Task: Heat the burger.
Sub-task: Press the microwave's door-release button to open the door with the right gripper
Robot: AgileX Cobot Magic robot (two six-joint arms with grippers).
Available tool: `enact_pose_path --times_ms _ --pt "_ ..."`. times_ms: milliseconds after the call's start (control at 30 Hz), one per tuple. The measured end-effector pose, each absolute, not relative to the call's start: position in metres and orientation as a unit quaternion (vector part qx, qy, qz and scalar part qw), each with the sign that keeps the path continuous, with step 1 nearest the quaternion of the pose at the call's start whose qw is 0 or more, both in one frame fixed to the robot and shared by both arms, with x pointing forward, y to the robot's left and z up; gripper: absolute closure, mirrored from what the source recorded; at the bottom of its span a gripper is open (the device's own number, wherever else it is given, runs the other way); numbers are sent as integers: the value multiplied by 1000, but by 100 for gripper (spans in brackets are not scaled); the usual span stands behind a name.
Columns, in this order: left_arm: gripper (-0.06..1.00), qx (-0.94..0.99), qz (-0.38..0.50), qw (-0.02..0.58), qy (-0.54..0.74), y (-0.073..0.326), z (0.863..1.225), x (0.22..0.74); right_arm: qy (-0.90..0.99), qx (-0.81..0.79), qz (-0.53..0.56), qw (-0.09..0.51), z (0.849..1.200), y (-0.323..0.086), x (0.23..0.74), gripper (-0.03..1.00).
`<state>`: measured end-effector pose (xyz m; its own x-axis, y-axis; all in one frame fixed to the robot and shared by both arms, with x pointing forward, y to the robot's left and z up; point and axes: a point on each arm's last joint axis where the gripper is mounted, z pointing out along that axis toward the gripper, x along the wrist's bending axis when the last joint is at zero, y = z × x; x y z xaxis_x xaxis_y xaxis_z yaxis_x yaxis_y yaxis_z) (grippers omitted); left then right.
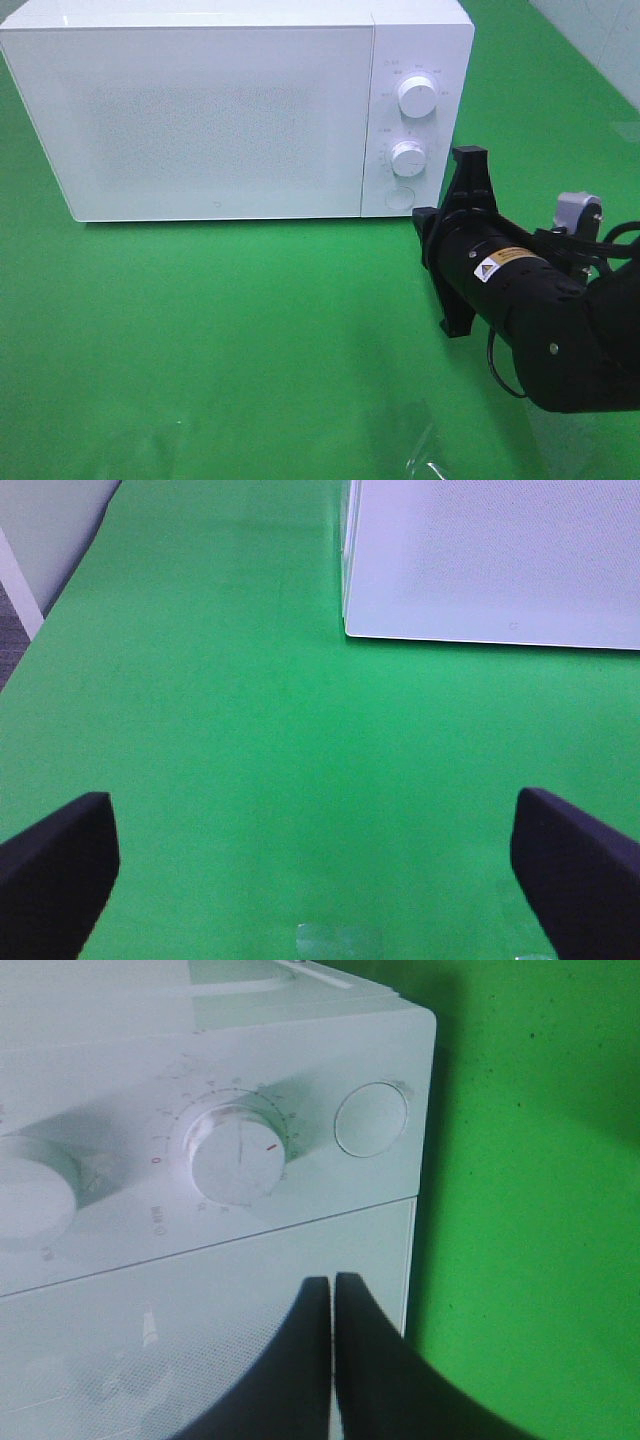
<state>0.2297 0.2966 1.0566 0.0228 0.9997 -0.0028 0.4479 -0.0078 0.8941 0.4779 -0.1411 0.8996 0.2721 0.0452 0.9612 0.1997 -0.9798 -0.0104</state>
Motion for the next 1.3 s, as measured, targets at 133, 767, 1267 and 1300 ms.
enact_pose_path --times_ms 133,767,1267,1300 --pt "-5 608 366 377 595 297 1057 230 -71 -806 -583 76 891 -137 491 94" --pt "-5 608 366 377 595 297 1057 230 -38 -831 -552 62 868 -145 548 94" --pt "-5 608 366 377 595 297 1057 230 -22 -830 -555 58 854 -141 576 94" --pt "-5 608 366 377 595 297 1057 230 -22 -831 -554 57 852 -140 578 94"
